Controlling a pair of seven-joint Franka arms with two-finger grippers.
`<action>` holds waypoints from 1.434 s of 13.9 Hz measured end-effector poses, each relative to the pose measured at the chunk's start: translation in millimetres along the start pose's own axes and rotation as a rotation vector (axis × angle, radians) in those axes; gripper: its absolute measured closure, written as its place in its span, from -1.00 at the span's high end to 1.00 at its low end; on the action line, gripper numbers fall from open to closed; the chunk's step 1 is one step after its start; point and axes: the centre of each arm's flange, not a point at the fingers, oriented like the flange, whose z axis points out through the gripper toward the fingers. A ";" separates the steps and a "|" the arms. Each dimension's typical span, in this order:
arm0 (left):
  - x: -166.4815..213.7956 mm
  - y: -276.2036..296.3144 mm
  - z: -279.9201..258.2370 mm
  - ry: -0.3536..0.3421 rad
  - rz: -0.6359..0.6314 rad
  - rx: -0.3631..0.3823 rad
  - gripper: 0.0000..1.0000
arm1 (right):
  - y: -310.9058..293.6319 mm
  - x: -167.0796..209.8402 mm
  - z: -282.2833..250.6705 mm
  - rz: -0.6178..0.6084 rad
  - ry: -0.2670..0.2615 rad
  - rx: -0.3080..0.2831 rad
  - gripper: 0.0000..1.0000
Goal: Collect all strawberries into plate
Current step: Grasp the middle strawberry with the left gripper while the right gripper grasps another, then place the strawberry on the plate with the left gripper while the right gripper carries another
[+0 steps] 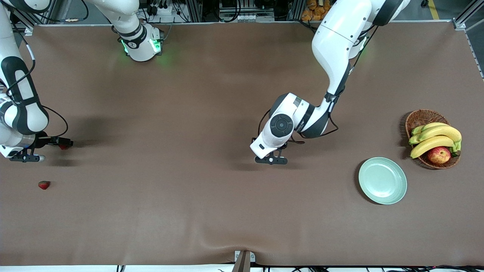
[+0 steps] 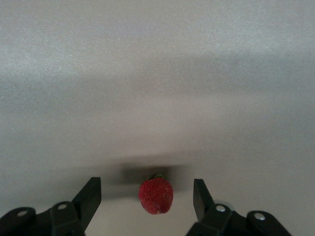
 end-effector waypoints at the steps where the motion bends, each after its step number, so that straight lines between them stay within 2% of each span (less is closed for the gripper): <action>1: -1.9 2.8 0.9 0.001 0.001 -0.001 0.65 | 1.1 -0.5 0.1 0.001 0.000 0.000 1.00; 7: -9.8 8.9 11.1 -0.008 -0.002 0.007 0.44 | 1.9 -0.9 2.2 0.001 -0.002 0.001 0.99; 8: -10.1 8.6 11.8 -0.009 -0.002 0.008 0.34 | 1.9 -0.8 2.0 0.001 -0.002 0.000 0.99; 10: -10.4 8.2 12.6 -0.010 -0.002 0.009 -0.01 | 2.1 -0.5 1.7 0.001 0.000 0.000 0.97; 11: -10.5 8.1 12.8 -0.010 -0.002 0.009 -0.01 | 2.1 -0.4 1.9 0.001 0.000 -0.001 0.93; 12: -10.5 8.0 12.9 -0.011 -0.002 0.009 -0.14 | 2.3 -0.1 2.0 0.000 0.000 -0.001 0.81; 13: -10.5 8.0 12.7 -0.010 -0.002 0.009 -0.37 | 2.5 0.5 2.0 0.000 0.001 -0.001 0.81; 17: -9.4 7.0 12.0 -0.009 -0.004 0.008 -0.37 | 3.1 1.9 3.5 -0.001 0.000 -0.001 0.66; 19: -3.8 2.5 4.9 0.002 -0.014 0.003 -0.37 | 2.8 2.2 4.9 -0.002 -0.001 0.000 0.34; 20: 0.6 -1.9 -4.4 0.008 -0.022 0.000 -0.37 | 2.6 2.3 5.2 -0.002 -0.001 0.000 0.34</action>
